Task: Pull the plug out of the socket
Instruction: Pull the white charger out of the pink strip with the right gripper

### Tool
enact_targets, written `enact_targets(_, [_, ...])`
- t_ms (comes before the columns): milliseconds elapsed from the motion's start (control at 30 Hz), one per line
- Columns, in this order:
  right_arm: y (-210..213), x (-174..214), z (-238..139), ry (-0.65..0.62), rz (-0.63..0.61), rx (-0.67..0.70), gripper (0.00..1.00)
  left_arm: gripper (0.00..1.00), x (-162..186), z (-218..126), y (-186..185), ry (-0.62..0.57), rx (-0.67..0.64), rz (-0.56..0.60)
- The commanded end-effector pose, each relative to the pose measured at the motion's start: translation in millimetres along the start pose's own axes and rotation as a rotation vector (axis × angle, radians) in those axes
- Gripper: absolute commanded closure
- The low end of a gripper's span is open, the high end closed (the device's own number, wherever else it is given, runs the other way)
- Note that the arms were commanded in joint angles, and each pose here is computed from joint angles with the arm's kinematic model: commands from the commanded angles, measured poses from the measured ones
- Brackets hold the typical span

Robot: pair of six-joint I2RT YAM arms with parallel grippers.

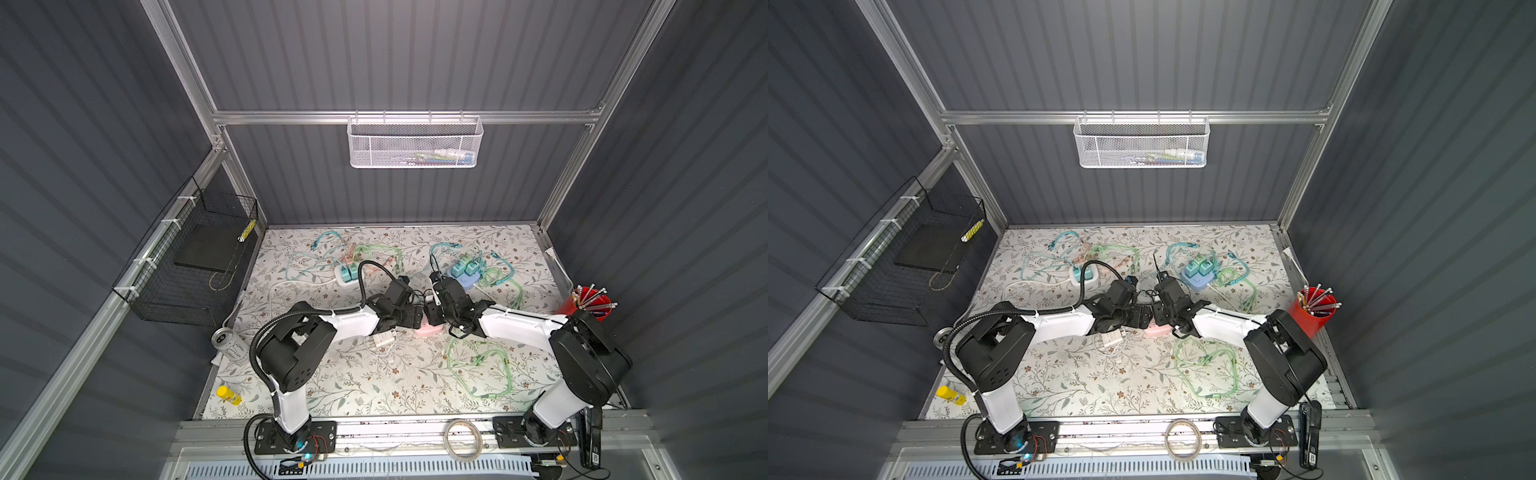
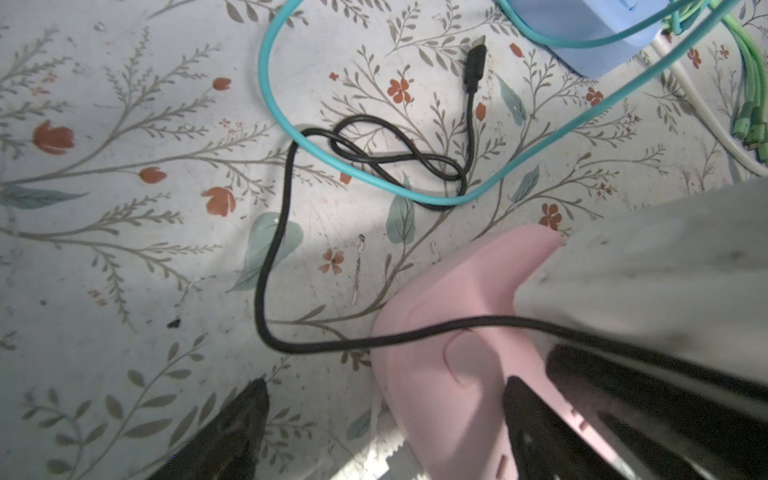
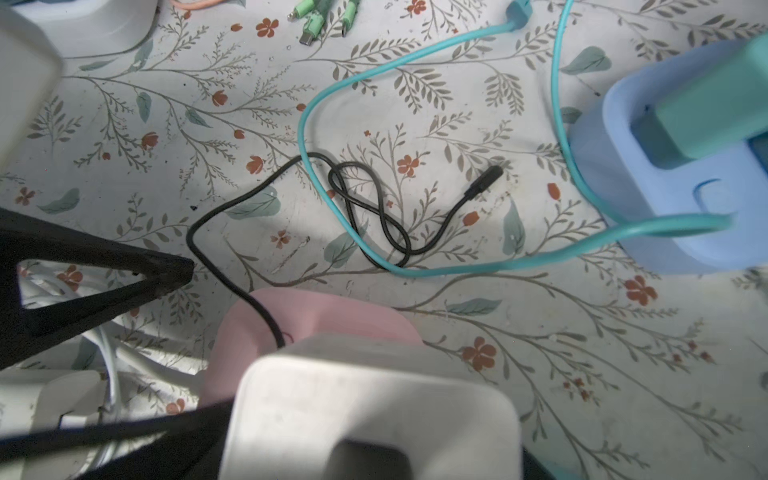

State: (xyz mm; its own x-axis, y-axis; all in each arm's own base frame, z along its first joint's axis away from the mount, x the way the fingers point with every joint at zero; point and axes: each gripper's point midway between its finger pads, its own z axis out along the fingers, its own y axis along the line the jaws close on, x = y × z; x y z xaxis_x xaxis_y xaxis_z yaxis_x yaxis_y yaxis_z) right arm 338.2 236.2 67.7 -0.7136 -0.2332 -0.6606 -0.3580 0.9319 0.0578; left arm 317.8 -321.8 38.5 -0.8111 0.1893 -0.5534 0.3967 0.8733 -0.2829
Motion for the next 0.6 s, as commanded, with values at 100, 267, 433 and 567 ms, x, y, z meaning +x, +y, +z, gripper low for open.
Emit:
enact_targets(100, [8.6,-32.4,-11.1,-0.090,-0.001,-0.030,0.84,0.12,78.4,10.7,43.2,0.257,-0.162,0.040])
enact_targets(267, [5.0,-31.2,-11.7,-0.088,-0.010,-0.013,0.84,0.12,76.4,9.3,43.2,0.249,-0.162,0.041])
enact_targets(433, [5.1,-34.9,-14.7,-0.079,-0.018,-0.017,0.84,0.11,74.3,7.4,44.5,0.247,-0.174,0.054])
enact_targets(567, [2.2,-36.3,-14.6,-0.070,-0.022,-0.009,0.83,0.11,73.1,5.0,43.4,0.248,-0.170,0.068])
